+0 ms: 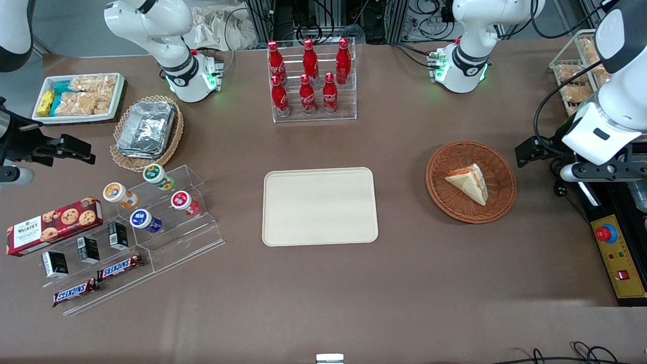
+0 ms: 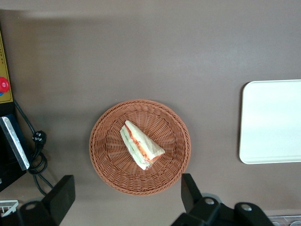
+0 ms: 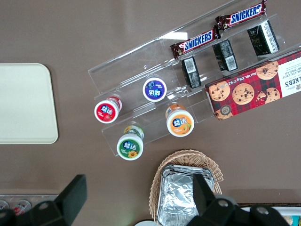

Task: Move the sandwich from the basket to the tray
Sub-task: 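Move the left gripper over the wrapped sandwich in the wicker basket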

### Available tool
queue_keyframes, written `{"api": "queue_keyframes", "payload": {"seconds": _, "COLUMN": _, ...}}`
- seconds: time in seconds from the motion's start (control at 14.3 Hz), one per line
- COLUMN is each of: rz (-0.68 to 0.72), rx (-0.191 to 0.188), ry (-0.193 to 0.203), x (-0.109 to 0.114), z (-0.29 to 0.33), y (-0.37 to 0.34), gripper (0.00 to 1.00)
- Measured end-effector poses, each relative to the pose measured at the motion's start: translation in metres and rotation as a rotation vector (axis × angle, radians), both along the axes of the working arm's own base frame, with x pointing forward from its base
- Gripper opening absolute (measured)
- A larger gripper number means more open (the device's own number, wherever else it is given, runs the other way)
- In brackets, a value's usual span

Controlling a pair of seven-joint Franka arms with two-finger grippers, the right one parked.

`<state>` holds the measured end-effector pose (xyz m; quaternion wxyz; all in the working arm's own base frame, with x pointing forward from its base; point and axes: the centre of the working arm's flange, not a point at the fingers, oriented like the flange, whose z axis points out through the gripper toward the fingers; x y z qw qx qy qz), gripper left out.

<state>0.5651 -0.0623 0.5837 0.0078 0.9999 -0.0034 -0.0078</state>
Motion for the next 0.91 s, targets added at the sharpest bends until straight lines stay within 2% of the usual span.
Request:
{"api": "queue_keyframes", "payload": {"seconds": 0.21, "rz": 0.049, "rx": 0.001, "ry": 0.005, "x": 0.002, "z": -0.002, "y": 0.0, "gripper": 1.0}}
{"api": "queue_keyframes", "payload": {"seconds": 0.42, "rz": 0.214, "rx": 0.009, "ry": 0.032, "x": 0.003, "z": -0.016, "y": -0.001, "gripper": 1.0}}
{"api": "queue_keyframes", "payload": {"seconds": 0.56, "rz": 0.338, "rx": 0.011, "ry": 0.025, "x": 0.001, "z": -0.034, "y": -0.004, "gripper": 0.99}}
{"api": "queue_keyframes", "payload": {"seconds": 0.7, "rz": 0.54, "rx": 0.011, "ry": 0.002, "x": -0.014, "z": -0.068, "y": -0.006, "gripper": 0.99}}
{"api": "queue_keyframes", "payload": {"seconds": 0.91, "rz": 0.738, "rx": 0.018, "ry": -0.009, "x": -0.057, "z": -0.139, "y": -0.012, "gripper": 0.99}}
